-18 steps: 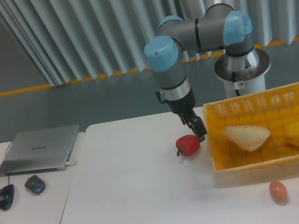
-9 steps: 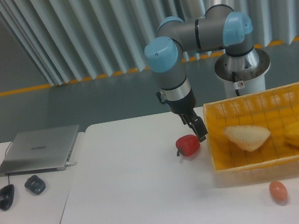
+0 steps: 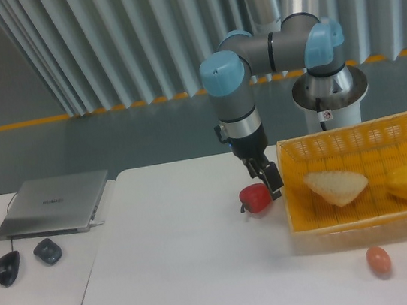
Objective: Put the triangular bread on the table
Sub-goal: 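Move the gripper over the basket and lower it to the triangular bread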
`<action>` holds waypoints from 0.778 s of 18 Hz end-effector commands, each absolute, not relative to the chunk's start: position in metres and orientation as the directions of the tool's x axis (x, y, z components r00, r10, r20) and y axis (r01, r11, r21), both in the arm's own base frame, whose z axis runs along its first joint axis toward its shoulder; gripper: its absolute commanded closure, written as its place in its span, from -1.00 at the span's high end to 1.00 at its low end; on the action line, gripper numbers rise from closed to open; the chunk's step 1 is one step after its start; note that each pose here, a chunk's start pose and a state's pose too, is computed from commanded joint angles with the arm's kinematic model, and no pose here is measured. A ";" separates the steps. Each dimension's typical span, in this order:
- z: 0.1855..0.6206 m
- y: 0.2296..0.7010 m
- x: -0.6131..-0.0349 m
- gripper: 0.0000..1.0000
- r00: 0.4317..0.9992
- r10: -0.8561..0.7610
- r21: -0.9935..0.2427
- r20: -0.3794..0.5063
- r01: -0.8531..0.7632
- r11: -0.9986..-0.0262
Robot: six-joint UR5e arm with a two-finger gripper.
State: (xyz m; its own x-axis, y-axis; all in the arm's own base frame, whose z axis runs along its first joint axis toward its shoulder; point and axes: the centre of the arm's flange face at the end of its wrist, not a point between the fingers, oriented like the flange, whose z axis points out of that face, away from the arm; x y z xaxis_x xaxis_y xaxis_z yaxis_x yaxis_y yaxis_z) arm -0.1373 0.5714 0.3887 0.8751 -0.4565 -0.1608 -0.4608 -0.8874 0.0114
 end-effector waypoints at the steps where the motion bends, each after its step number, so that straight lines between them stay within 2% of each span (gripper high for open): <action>1: 0.390 0.569 -0.140 1.00 0.882 -0.448 0.021 -0.147 -0.450 -0.893; 3: 0.393 0.566 -0.149 1.00 0.882 -0.446 0.036 -0.152 -0.446 -0.895; 6: 0.397 0.559 -0.167 1.00 0.875 -0.431 0.133 -0.221 -0.411 -0.902; 9: 0.393 0.550 -0.180 1.00 0.868 -0.457 0.193 -0.195 -0.423 -0.885; 11: 0.387 0.541 -0.189 1.00 0.824 -0.554 0.238 -0.120 -0.518 -0.821; 12: 0.384 0.532 -0.198 1.00 0.783 -0.620 0.258 -0.045 -0.590 -0.765; 14: 0.375 0.528 -0.200 1.00 0.769 -0.639 0.214 0.023 -0.628 -0.748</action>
State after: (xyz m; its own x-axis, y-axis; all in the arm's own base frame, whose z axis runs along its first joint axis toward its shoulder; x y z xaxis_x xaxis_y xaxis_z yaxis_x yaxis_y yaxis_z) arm -0.1995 0.5276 0.3746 0.7688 -0.6391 0.0227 -0.6282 -0.7480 0.2141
